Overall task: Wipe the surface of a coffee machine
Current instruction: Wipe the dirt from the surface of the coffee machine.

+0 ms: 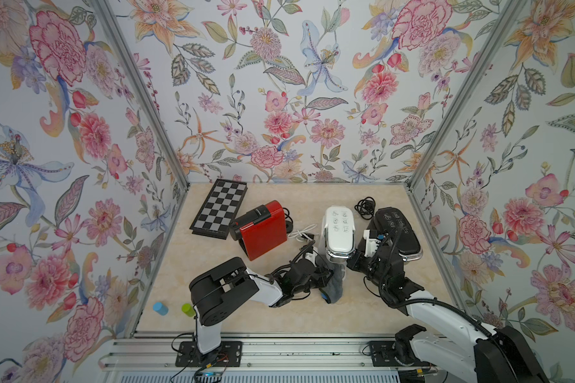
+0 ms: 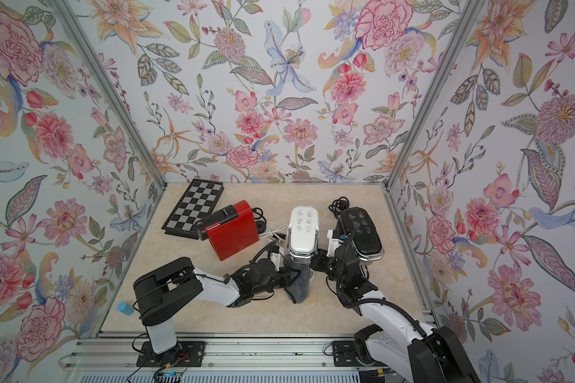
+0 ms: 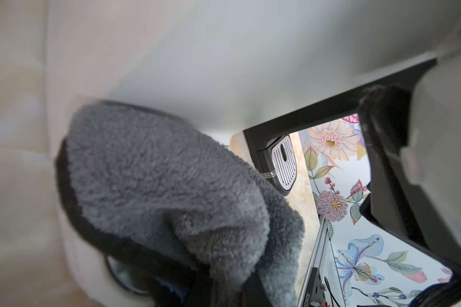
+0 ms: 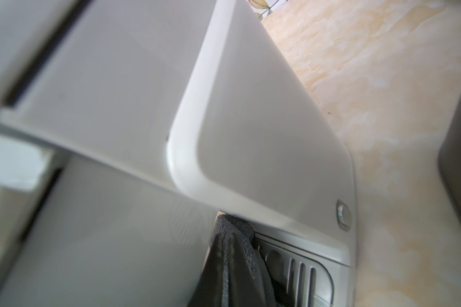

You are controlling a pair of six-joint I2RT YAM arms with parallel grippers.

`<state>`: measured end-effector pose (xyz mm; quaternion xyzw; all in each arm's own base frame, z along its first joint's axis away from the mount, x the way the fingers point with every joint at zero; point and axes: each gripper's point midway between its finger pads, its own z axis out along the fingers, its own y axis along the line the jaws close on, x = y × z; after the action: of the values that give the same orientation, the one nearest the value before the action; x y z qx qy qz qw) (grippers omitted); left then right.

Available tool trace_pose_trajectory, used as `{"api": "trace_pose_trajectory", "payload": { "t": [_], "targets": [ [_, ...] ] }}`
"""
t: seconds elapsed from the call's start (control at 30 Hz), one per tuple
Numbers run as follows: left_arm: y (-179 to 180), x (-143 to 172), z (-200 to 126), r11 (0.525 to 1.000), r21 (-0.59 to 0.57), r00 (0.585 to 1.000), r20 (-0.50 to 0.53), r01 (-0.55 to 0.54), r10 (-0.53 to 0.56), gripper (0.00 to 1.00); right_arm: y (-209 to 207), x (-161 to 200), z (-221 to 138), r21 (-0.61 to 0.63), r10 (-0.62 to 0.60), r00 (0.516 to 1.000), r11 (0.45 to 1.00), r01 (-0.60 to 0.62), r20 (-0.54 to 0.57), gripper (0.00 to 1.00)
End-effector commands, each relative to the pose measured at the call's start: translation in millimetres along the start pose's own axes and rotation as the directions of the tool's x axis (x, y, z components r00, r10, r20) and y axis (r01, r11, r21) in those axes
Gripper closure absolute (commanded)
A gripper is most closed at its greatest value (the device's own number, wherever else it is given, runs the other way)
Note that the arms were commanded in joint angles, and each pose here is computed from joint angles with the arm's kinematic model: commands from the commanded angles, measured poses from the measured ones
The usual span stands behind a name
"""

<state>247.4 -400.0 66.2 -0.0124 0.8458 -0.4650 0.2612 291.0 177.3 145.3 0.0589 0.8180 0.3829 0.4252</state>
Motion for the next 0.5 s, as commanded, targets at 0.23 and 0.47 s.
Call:
{"api": "trace_pose_trajectory", "payload": {
  "t": [0.23,0.47],
  "targets": [
    [32,-33,-31,0.979,-0.201,0.989,0.148,0.035,-0.005,1.00,8,1,-1,-0.034,-0.001,1.000,0.999,0.002,0.016,0.91],
    [-22,-21,9,0.999,-0.036,0.997,0.078,0.012,-0.009,1.00,8,2,-1,-0.034,-0.004,1.000,0.999,0.005,0.017,0.91]
  ]
}}
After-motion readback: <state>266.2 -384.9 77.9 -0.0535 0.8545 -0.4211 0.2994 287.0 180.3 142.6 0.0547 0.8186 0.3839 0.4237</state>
